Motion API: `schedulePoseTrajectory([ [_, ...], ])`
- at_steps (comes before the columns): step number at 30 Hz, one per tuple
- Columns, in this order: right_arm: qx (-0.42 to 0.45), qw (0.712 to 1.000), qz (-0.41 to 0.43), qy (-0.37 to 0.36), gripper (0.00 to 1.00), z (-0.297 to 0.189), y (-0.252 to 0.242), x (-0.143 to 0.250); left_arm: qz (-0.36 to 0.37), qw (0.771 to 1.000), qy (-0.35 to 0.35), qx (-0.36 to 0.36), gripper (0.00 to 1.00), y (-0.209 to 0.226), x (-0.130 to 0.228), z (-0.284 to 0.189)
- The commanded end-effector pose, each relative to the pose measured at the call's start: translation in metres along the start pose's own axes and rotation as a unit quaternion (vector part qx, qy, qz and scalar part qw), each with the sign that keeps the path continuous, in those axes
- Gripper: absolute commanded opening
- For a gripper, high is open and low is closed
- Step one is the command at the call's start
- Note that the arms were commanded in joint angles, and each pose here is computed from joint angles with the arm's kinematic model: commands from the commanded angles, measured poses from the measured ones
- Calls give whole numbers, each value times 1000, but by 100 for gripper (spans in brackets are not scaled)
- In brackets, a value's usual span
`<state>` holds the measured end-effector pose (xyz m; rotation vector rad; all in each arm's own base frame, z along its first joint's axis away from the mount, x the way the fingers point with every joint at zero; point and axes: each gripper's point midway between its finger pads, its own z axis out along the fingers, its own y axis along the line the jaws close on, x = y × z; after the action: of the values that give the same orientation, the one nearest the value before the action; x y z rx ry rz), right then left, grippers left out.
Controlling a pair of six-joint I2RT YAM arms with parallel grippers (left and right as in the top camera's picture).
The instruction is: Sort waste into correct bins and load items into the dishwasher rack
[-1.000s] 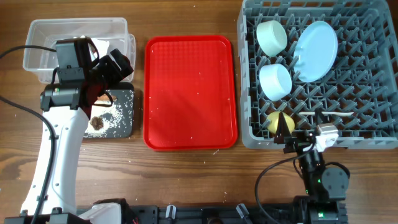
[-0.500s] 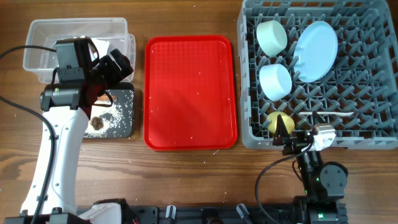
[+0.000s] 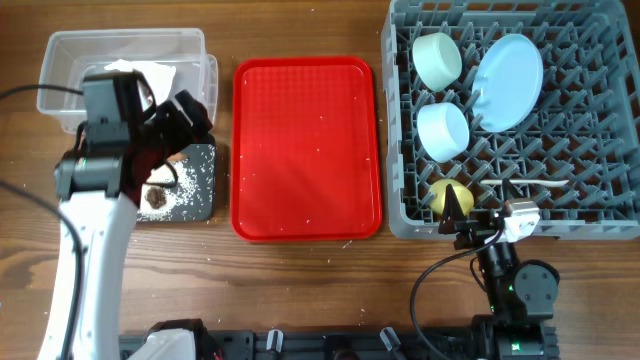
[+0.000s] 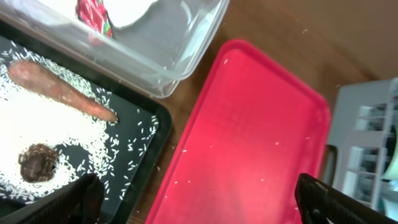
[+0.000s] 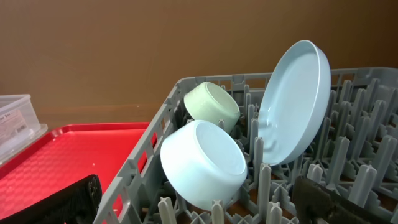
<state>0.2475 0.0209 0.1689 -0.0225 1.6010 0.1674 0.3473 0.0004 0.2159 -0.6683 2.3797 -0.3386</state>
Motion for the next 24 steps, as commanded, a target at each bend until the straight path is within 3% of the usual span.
schedulePoseTrajectory([
  [1, 5, 1000, 8, -8, 100, -1, -1, -3, 21, 996, -88, 26, 100, -4, -12, -33],
  [5, 5, 1000, 8, -8, 100, -1, -1, -3, 41, 965, -234, 112, 100, -11, -17, -56],
  [9, 5, 1000, 8, -8, 100, -1, -1, -3, 49, 936, -312, 155, 100, 5, 11, -62],
  [17, 5, 1000, 8, -8, 100, -1, -1, -3, 70, 895, -395, 196, 100, 29, 50, -63],
  [21, 5, 1000, 8, -8, 100, -1, -1, -3, 141, 873, -420, 206, 100, 24, 63, -69],
  [24, 5, 1000, 8, -8, 100, -1, -1, -3, 151, 865, -432, 206, 100, 26, 67, -69],
])
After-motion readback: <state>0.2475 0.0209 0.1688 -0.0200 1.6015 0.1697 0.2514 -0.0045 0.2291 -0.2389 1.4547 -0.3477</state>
